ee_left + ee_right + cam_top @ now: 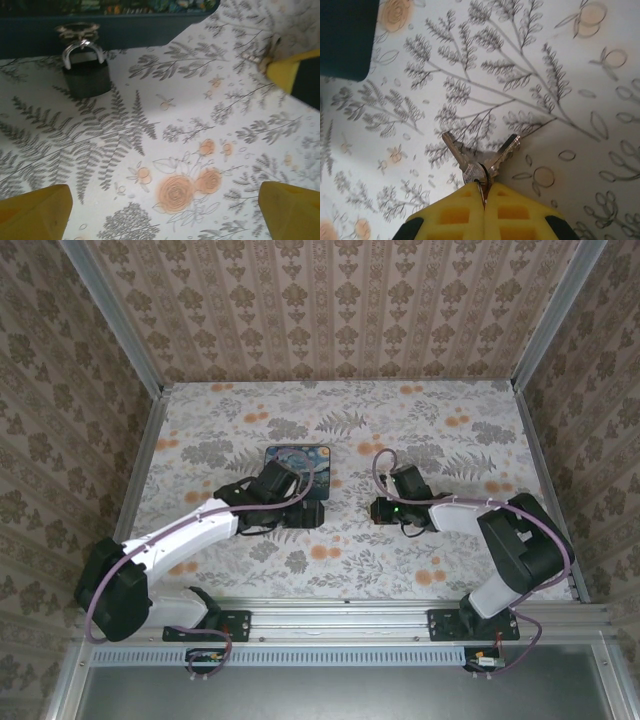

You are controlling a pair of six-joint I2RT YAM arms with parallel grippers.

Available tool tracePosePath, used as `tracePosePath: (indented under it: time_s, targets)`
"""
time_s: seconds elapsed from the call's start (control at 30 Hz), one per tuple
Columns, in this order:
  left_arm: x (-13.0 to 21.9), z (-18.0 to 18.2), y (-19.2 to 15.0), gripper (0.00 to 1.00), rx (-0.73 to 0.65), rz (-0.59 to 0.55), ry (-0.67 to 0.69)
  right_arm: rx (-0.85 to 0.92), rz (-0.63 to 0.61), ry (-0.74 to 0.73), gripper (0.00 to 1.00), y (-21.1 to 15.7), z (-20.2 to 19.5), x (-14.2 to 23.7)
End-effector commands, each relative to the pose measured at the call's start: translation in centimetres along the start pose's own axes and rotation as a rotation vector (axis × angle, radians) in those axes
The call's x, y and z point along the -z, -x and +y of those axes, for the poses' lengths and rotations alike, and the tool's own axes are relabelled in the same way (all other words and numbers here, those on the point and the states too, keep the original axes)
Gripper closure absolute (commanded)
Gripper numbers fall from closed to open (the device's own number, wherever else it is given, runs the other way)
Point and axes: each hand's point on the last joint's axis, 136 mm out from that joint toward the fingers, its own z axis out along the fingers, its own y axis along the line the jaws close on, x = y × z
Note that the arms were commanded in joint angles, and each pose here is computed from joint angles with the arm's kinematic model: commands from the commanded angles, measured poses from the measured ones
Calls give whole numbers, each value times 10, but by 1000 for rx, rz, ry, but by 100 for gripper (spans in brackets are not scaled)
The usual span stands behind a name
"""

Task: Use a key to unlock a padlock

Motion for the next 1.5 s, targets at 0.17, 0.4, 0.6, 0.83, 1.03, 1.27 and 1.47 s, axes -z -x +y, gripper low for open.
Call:
tracePosePath:
  time_s: [0.17, 0.4, 0.6, 0.83, 1.03, 1.27, 1.47]
  targets:
    - [3, -48, 14, 15, -14, 12, -281, 11, 49, 193, 100, -12, 26, 13]
    - [-18, -53, 12, 24, 7, 68, -305, 28, 44, 224, 100, -11, 35, 27]
    - [-17, -58, 18, 29, 9, 45, -341, 25, 40, 279, 100, -11, 42, 32]
    - [-28, -80, 15, 34, -6, 93, -465, 48, 23, 464, 100, -10, 77, 57]
    - [-29, -79, 13, 37, -4, 100, -464, 76, 11, 512, 100, -11, 88, 74]
    - [-27, -92, 12, 44, -19, 107, -508, 107, 28, 550, 100, -15, 101, 77]
    - [-28, -93, 4, 46, -26, 127, -510, 117, 18, 564, 100, -14, 106, 79]
